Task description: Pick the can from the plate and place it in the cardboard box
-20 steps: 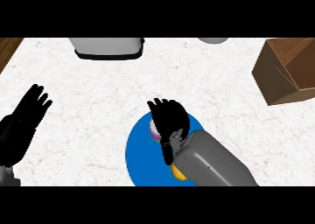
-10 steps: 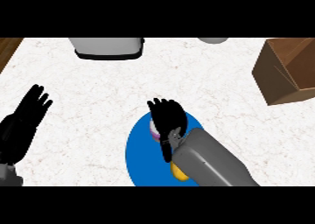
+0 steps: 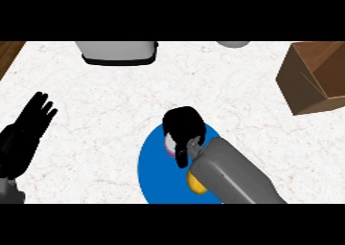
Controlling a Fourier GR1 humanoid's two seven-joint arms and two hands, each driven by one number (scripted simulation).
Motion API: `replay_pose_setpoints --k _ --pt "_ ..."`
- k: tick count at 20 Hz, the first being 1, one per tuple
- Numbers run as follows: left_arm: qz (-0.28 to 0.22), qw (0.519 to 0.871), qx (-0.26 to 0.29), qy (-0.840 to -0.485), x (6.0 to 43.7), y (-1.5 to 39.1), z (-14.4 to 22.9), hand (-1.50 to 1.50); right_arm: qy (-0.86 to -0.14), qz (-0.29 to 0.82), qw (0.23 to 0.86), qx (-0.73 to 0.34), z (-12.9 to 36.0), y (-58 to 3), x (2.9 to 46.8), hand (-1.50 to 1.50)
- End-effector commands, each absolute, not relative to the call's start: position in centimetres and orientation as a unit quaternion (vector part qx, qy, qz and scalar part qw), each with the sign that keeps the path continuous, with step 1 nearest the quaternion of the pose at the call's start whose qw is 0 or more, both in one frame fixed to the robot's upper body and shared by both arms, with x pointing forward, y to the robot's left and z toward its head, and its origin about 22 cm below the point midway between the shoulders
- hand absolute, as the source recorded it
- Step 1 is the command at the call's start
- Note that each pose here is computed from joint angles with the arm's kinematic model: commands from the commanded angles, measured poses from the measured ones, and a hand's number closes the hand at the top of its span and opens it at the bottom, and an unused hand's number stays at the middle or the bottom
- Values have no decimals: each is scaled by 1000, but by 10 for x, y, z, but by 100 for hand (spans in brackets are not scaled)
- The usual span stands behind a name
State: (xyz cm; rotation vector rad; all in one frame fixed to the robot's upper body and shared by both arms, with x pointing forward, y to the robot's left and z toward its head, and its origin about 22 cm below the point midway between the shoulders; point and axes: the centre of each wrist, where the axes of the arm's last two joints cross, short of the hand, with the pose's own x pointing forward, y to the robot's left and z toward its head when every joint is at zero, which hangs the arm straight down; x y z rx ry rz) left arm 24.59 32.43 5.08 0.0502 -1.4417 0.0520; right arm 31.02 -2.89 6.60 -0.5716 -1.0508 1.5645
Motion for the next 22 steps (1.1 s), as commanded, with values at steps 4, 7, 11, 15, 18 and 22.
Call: replay_pose_setpoints --k 4,7,11,15,18,22 --pt "20 751 19 -660 245 330 64 0 -443 626 580 -273 46 -44 331 150" --pt "18 745 19 -666 253 318 67 0 -396 514 679 -341 63 -108 379 150" --pt "11 741 11 -671 247 308 56 0 -354 408 742 -396 65 -154 410 150" --pt "13 741 8 -671 262 301 63 0 -353 388 715 -462 83 -174 434 150" --pt "12 742 5 -671 263 304 67 0 -377 378 690 -489 77 -149 439 150" --pt "11 748 10 -664 255 303 60 0 -420 370 654 -509 125 -116 448 150"
